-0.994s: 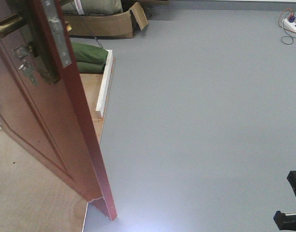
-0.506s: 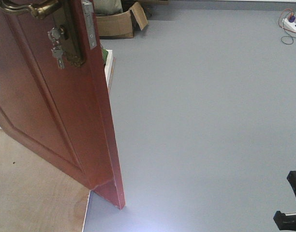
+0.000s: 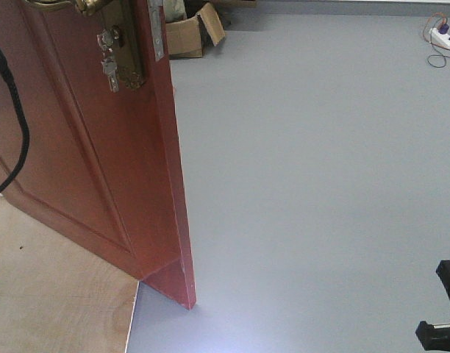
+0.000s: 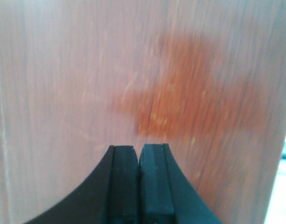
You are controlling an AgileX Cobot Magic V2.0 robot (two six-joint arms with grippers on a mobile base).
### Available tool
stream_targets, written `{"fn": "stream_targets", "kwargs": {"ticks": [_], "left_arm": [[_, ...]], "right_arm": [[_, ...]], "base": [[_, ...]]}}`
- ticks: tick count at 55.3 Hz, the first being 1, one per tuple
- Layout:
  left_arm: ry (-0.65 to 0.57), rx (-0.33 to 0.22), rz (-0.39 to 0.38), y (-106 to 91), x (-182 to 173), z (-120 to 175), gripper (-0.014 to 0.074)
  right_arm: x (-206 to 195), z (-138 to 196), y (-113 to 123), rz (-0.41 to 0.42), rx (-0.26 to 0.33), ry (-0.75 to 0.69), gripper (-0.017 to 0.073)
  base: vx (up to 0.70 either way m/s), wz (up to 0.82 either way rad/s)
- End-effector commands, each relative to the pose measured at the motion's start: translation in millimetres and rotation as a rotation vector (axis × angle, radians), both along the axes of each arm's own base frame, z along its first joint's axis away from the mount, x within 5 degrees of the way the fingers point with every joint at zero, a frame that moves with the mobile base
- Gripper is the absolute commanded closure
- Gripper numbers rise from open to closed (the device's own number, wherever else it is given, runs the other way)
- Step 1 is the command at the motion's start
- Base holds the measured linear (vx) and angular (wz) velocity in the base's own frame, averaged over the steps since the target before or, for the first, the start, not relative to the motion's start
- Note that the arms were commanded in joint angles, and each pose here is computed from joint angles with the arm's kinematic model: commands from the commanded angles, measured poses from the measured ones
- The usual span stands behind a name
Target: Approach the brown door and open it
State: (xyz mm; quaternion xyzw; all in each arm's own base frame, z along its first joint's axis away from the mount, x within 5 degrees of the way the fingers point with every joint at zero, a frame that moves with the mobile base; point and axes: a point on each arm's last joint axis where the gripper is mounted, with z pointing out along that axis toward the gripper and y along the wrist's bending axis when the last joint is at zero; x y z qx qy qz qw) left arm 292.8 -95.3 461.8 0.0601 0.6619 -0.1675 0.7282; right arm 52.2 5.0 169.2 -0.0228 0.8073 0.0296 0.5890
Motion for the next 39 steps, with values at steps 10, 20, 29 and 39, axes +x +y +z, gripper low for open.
{"fn": "stream_targets", "kwargs": {"ticks": [10, 20, 29, 39], "left_arm": [[-0.183, -0.051, -0.015, 2.3, -14.1, 29.8, 0.0457], [-0.165, -0.047, -0.013, 2.3, -13.6, 28.3, 0.0457], [-0.163, -0.047, -0.013, 2.3, -13.6, 28.1, 0.0457], [-0.162, -0.046, -0.013, 2.3, -13.5, 28.0, 0.0457]], "right_arm": [[1.7, 5.5, -0.3, -0.001, -0.005, -0.078, 0.0559], [1.7, 5.7, -0.3, -0.002, -0.005, -0.08, 0.0559], [1.7, 5.7, -0.3, -0.001, -0.005, -0.08, 0.0559], [1.7, 5.7, -0.3, -0.001, -0.005, -0.08, 0.0559]], "base": [[0.0, 0.0], [0.0, 0.0], [0.0, 0.0], [0.0, 0.0]]}}
